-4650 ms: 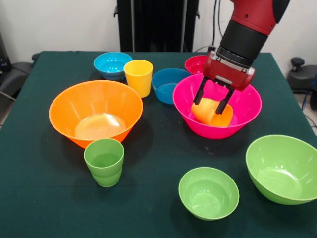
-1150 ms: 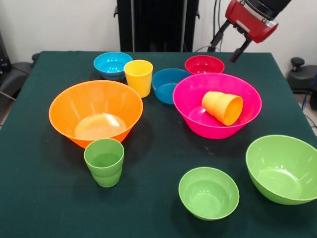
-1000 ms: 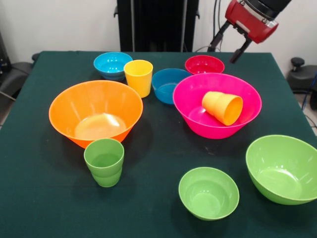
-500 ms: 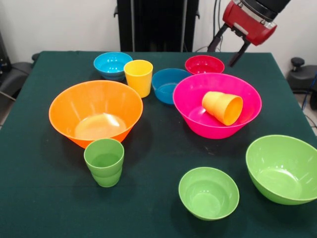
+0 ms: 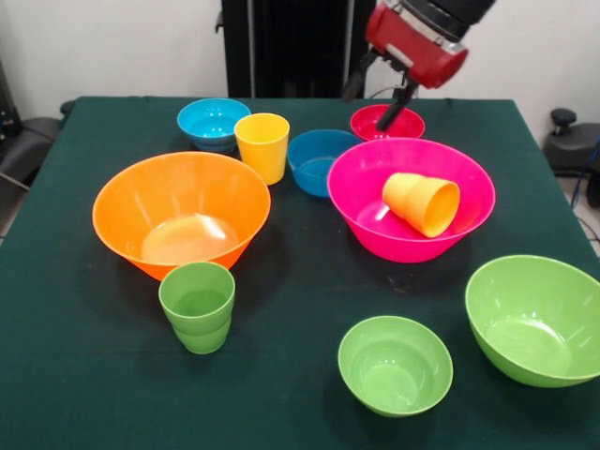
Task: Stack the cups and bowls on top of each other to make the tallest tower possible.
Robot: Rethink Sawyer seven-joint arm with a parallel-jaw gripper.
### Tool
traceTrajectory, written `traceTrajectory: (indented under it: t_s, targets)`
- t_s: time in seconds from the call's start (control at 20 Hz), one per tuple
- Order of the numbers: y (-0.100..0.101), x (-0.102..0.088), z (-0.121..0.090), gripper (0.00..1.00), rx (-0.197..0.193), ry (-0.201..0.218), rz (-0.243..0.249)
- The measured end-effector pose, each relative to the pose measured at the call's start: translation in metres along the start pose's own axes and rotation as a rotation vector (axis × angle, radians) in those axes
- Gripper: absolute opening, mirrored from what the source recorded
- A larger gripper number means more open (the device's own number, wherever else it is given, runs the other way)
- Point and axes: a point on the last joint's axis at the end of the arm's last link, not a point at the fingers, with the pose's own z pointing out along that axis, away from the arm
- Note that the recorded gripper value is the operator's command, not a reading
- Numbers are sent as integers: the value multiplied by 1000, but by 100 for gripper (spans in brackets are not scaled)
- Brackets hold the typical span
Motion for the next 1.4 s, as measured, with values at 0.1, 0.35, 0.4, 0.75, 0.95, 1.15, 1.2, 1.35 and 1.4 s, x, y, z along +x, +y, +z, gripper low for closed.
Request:
traceTrajectory:
  t_s: [0.1,0.35,0.4,0.75,0.95,1.15,1.2,1.35,1.4]
  targets:
    - [-11,-6,4,100,4,-5,10]
    - [-36,-14,11,100,18,-10,26]
    - [-44,-15,12,100,25,-4,29]
    - [-57,-7,15,100,36,17,15]
    - [-60,-4,17,100,31,26,3]
    - [-64,-4,25,100,18,24,-5]
    - [-65,-5,27,100,15,22,-6]
    - [-70,-10,36,100,-3,7,-10]
    - [-73,-12,39,100,-7,1,-11]
